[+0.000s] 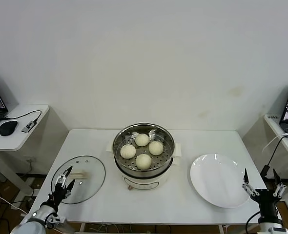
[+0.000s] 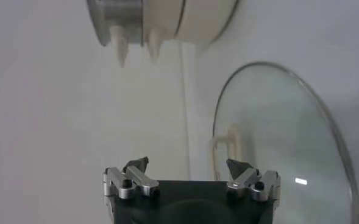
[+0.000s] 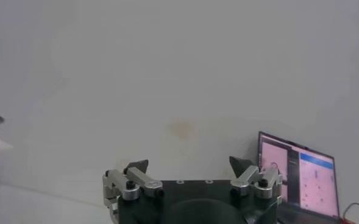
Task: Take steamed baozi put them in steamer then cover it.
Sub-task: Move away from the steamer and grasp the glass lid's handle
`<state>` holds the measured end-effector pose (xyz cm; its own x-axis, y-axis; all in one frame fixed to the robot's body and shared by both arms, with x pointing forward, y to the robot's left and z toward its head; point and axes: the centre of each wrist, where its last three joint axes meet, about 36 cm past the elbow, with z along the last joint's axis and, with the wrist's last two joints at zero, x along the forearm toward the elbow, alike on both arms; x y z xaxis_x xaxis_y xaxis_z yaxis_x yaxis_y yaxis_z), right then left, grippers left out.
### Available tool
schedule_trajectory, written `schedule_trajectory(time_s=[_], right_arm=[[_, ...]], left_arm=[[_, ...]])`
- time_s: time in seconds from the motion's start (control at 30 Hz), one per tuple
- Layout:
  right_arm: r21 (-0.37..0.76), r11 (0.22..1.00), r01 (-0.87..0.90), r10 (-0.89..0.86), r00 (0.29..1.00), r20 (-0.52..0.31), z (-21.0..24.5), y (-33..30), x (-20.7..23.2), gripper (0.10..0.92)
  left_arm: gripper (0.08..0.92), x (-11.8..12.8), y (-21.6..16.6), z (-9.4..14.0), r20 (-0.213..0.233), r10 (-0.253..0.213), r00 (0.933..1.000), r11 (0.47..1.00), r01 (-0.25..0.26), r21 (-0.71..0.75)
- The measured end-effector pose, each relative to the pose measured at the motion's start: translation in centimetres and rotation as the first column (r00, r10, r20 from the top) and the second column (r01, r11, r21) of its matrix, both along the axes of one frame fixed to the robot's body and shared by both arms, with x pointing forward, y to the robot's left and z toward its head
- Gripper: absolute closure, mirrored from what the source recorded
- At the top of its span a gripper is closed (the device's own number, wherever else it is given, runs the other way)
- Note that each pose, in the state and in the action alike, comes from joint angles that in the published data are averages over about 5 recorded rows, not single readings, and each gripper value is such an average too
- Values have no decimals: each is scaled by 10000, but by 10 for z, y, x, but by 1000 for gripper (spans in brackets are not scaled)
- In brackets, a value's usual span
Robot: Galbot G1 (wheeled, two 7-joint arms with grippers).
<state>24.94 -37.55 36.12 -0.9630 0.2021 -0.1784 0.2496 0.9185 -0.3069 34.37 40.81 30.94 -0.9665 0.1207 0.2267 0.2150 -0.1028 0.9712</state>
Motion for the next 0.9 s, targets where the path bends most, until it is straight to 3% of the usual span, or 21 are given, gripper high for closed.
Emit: schedule_trajectory(time_s=[0.5, 0.9], right_arm=[[-92, 9996, 276, -278, 9994, -195, -7, -5, -6, 200], [-203, 9992, 352, -359, 9987, -351, -13, -6, -8, 200]], left_arm=[[177, 44, 4, -12, 0, 151, 9999, 9998, -151, 150], [177, 63, 9, -16, -3, 324, 9995, 9994, -323, 100]])
